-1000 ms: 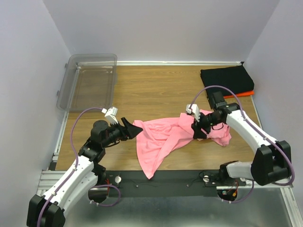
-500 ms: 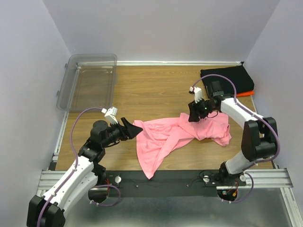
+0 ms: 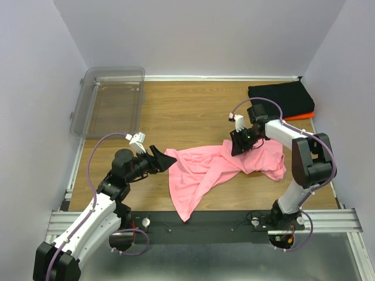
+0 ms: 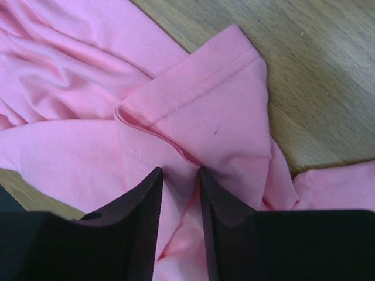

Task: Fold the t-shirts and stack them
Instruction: Flatten the tshirt out

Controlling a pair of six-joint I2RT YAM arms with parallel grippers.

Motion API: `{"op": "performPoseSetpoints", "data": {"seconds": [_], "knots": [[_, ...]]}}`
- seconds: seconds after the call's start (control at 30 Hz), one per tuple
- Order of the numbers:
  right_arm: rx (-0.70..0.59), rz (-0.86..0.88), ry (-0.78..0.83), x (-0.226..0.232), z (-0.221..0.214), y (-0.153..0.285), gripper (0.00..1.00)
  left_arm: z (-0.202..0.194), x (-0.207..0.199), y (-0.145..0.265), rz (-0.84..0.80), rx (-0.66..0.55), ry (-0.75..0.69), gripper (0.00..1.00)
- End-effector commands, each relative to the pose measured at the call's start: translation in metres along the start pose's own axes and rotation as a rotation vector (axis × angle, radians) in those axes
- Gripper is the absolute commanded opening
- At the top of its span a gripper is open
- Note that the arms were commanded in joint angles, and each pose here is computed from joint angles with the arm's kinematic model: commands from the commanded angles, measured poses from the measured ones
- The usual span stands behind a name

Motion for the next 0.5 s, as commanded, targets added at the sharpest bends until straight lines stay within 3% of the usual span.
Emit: {"op": "performPoseSetpoints", "data": {"seconds": [0.0,0.03,0.13,0.2,0.3,0.4,0.47], "knots": [[0.005,0.031,0.005,0.009,0.003,0.001,0.37,0.0,-0.005,0.001,-0.028,-0.004,0.0,0.79],[-0.005,0.033,0.012,0.011,0.006,0.004,0.33,-0.001,-0.005,0.001,-0.029,-0.001,0.013,0.79],[-0.056,0.018,0.044,0.015,0.019,0.018,0.08,-0.013,0.002,0.001,-0.012,0.025,0.08,0.78],[-0.097,-0.004,0.067,0.018,0.029,0.03,0.01,-0.023,0.008,-0.001,0.005,0.056,0.101,0.77],[-0.184,-0.083,0.105,0.018,0.051,0.058,0.01,-0.042,0.002,-0.007,-0.001,0.145,0.095,0.77],[-0.313,-0.245,0.122,0.005,0.078,0.092,0.01,-0.068,-0.012,-0.012,-0.002,0.266,0.047,0.77],[-0.381,-0.384,0.086,-0.018,0.088,0.116,0.01,-0.068,-0.021,-0.018,0.001,0.287,-0.005,0.77]]}}
Point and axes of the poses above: each gripper's point midway between its finger pads, its own y axis back along the fingers, its own x axis along the line the jaws close on, z = x × y, the point moved 1 cm from there along y, back along the fingers, and after that the axes turned 6 degrees about -y, right-handed, at the moved point
